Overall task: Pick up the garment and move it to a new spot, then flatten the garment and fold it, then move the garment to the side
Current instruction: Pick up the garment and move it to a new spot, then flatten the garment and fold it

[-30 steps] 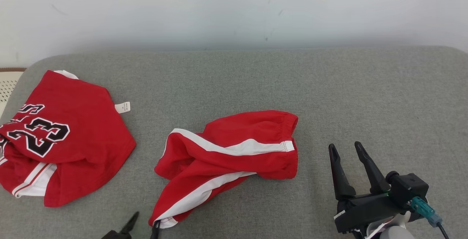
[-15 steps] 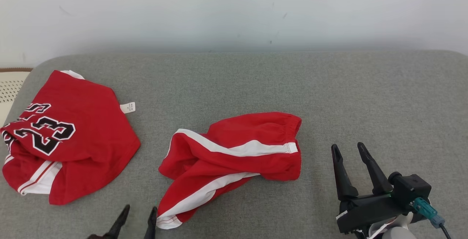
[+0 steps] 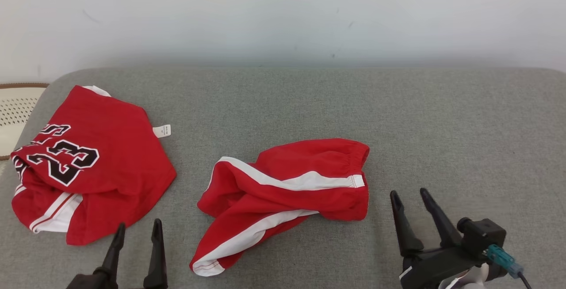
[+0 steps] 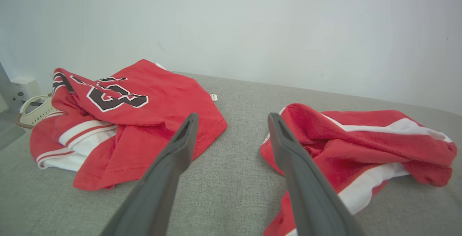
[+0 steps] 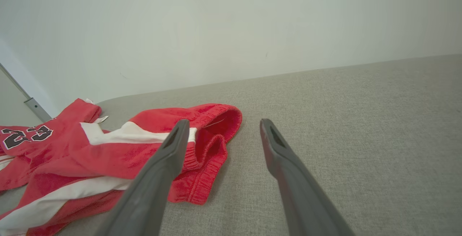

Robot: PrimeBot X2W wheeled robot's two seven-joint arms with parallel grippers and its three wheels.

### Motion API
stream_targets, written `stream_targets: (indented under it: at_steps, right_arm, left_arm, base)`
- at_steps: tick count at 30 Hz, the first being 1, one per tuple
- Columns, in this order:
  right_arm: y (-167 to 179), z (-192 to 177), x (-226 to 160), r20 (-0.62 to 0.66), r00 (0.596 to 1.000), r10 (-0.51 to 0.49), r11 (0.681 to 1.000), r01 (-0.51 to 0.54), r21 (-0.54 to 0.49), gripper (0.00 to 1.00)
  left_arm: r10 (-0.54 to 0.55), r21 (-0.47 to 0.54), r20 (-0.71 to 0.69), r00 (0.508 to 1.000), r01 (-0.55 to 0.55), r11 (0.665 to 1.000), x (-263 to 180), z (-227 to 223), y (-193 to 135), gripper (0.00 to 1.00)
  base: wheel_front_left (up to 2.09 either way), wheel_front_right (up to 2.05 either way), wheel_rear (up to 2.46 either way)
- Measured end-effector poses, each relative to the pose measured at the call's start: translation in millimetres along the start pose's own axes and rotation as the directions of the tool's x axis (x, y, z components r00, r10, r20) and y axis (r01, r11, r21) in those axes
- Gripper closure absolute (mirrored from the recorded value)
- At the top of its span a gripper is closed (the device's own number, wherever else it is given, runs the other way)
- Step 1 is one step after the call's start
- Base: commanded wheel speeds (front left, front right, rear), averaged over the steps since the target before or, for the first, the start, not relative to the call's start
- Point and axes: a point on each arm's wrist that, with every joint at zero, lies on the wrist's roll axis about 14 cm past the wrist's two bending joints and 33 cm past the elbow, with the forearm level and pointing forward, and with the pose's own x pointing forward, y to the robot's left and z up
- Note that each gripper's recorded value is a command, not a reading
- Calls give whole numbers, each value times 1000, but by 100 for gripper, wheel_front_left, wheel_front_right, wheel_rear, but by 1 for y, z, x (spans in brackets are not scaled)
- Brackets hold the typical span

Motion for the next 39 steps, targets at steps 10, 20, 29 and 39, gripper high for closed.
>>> stream_targets:
  at_steps: [10, 20, 29, 39]
  right_arm:
    - [10, -24, 0, -112, 993, 47, 999, -45, 28, 0]
    - [23, -34, 16, -200, 971, 134, 991, -136, 0, 0]
    - [28, -69, 26, -346, 922, 172, 984, -178, 14, 12]
    - [36, -55, 36, -267, 941, 208, 976, -216, 0, 100]
  left_arm:
    - [91, -16, 64, 994, -90, 996, 3, 16, 21, 0]
    - [92, -16, 50, 995, -91, 996, -2, 10, 22, 0]
    - [114, -14, 36, 993, -114, 993, -13, 6, 32, 0]
    - [131, -9, 28, 991, -131, 991, -15, 4, 38, 0]
  base:
    - [0, 0, 0]
    - [0, 0, 0]
    - [0, 0, 0]
    - [0, 0, 0]
